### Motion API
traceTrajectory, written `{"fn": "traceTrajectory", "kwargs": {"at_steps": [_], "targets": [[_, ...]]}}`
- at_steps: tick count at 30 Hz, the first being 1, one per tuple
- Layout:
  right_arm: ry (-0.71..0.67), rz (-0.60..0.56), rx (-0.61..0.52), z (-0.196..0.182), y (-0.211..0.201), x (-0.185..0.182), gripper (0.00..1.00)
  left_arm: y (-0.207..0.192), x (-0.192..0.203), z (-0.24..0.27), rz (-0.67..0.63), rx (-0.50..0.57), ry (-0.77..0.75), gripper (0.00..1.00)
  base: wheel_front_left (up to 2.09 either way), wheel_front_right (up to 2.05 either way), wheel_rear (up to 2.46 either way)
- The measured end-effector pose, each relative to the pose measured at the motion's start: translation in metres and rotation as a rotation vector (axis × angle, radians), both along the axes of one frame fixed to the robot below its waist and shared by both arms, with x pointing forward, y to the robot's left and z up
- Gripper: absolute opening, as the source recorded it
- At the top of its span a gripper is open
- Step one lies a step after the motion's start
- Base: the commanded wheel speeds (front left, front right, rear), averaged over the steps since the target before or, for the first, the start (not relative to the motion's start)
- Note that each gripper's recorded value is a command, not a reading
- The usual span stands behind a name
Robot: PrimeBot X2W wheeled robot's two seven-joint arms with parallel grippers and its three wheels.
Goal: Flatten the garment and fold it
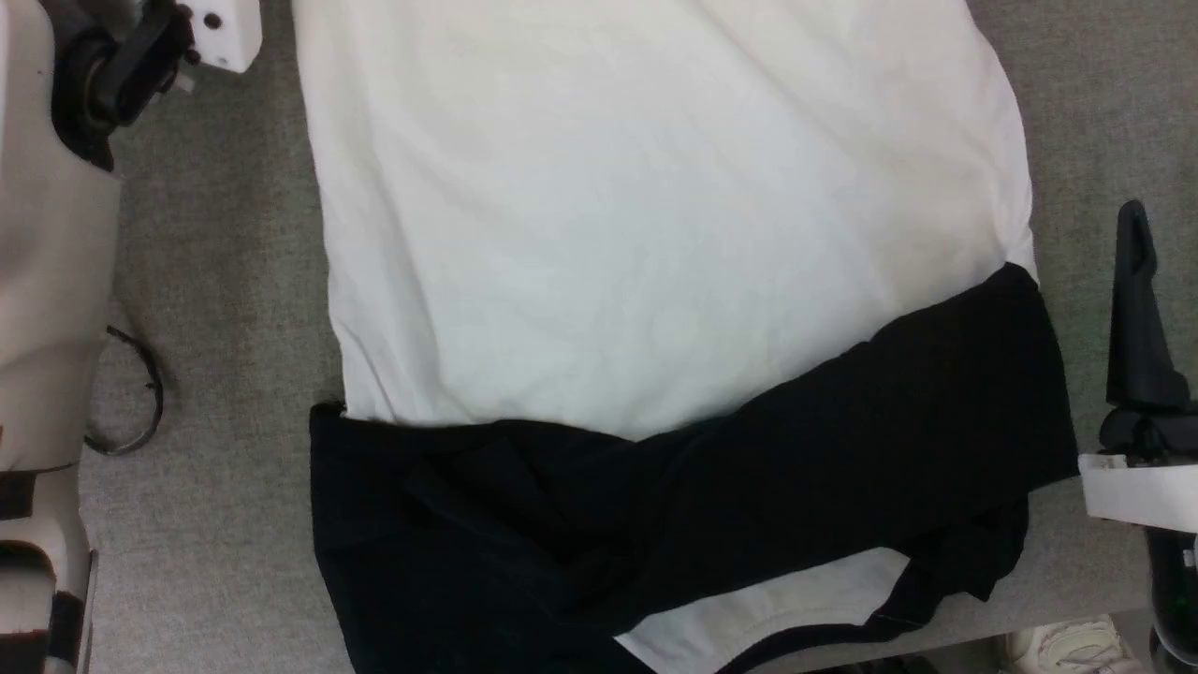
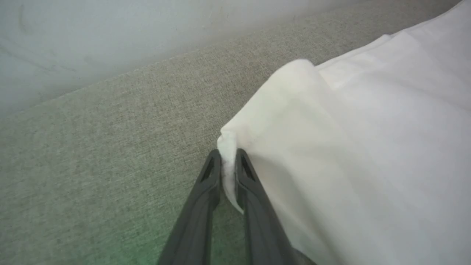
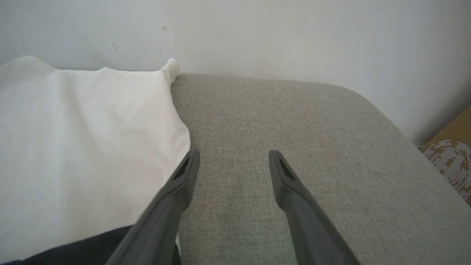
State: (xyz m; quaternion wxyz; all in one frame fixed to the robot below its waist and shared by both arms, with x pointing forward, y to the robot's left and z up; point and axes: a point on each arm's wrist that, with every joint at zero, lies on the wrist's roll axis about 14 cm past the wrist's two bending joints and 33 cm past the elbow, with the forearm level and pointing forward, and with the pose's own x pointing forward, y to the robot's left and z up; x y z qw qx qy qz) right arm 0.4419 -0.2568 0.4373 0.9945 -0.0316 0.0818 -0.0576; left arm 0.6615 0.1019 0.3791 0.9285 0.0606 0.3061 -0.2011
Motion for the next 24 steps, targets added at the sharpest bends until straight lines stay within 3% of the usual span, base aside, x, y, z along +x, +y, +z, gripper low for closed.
{"fn": "traceTrajectory", "kwargs": {"at_steps": [5, 8, 12, 15, 18, 24], "targets": [[-0.08, 0.037, -0.012, 0.032, 0.0, 0.011, 1.0, -0.001, -0.004, 0.002, 0.003, -0.022, 0.003, 0.0, 0.0, 0.0, 0.0], [-0.21, 0.097, -0.034, 0.086, 0.003, 0.029, 1.0, 0.001, -0.01, 0.004, 0.012, -0.042, 0.008, 0.0, 0.0, 0.0, 0.0], [-0.391, 0.239, -0.147, 0.176, 0.018, 0.057, 1.0, 0.001, -0.018, 0.011, 0.008, -0.057, 0.008, 0.0, 0.0, 0.0, 0.0], [-0.438, 0.297, -0.154, 0.218, 0.025, 0.088, 1.0, -0.001, -0.022, 0.018, 0.007, -0.073, -0.004, 0.0, 0.0, 0.0, 0.0], [-0.363, 0.333, -0.1, 0.222, 0.034, 0.126, 1.0, 0.0, -0.026, 0.022, 0.007, -0.08, -0.01, 0.0, 0.0, 0.0, 0.0], [-0.101, 0.288, 0.04, 0.172, 0.04, 0.199, 1.0, -0.001, -0.03, 0.024, 0.009, -0.096, -0.015, 0.0, 0.0, 0.0, 0.0]]}}
